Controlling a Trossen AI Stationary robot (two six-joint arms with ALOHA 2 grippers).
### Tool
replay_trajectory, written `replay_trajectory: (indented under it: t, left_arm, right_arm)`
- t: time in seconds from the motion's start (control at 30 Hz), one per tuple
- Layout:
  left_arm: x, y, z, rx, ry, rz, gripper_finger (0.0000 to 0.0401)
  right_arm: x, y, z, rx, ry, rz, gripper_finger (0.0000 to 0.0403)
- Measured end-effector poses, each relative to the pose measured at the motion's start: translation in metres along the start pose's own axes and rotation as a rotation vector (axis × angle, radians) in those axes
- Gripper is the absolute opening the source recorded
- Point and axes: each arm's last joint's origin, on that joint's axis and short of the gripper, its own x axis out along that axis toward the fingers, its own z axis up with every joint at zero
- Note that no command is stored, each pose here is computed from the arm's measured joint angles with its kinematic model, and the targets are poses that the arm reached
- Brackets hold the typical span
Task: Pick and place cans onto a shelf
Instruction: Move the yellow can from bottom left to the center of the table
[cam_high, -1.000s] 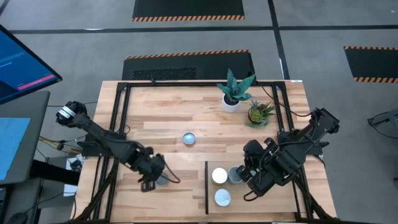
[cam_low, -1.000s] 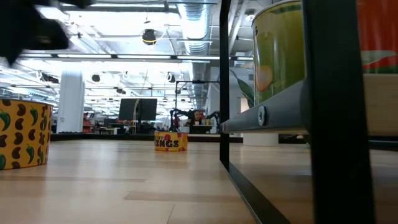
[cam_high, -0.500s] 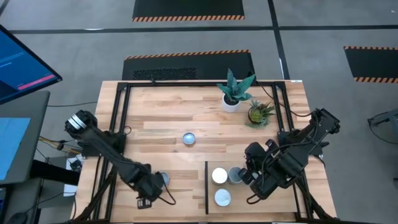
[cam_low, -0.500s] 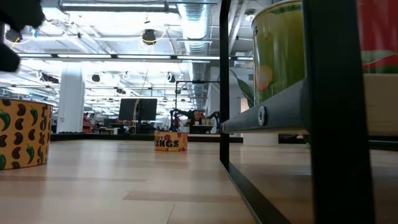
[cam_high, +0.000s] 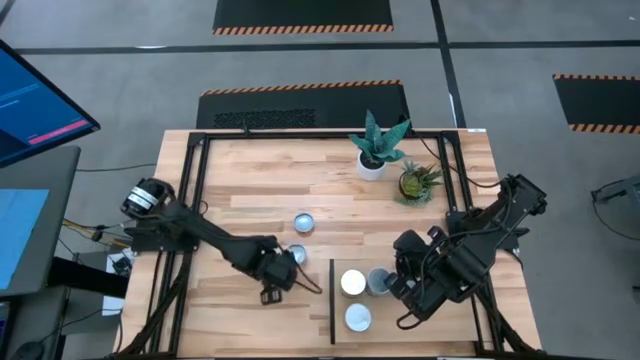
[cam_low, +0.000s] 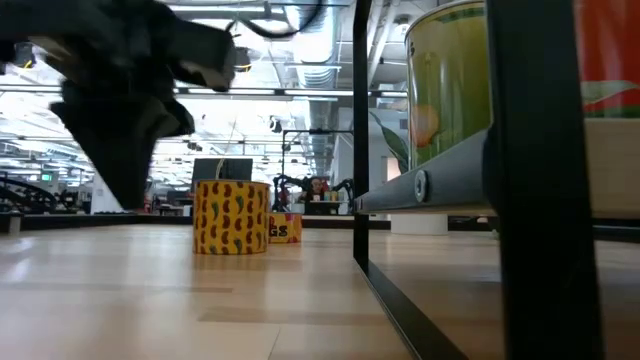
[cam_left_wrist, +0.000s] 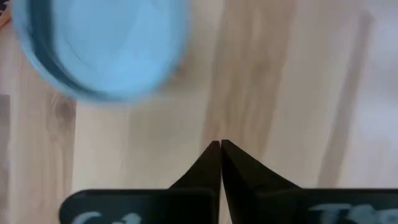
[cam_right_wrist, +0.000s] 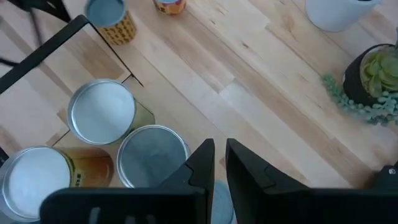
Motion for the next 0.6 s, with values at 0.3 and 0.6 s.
replay_trajectory:
  t: [0.3, 0.6]
  left_arm:
    - [0.001, 0.018, 0.005, 0.046, 0.026, 0.076, 0.0]
    - [-0.017, 0.037, 0.052, 0.042, -0.244, 0.181, 0.0]
  right_arm:
    - [-0.001, 0.0, -0.002, -0.002, -0.002, 0.004, 0.0063]
    - [0.0, 0.0, -0.001, 0.002, -0.005, 0.001, 0.0063]
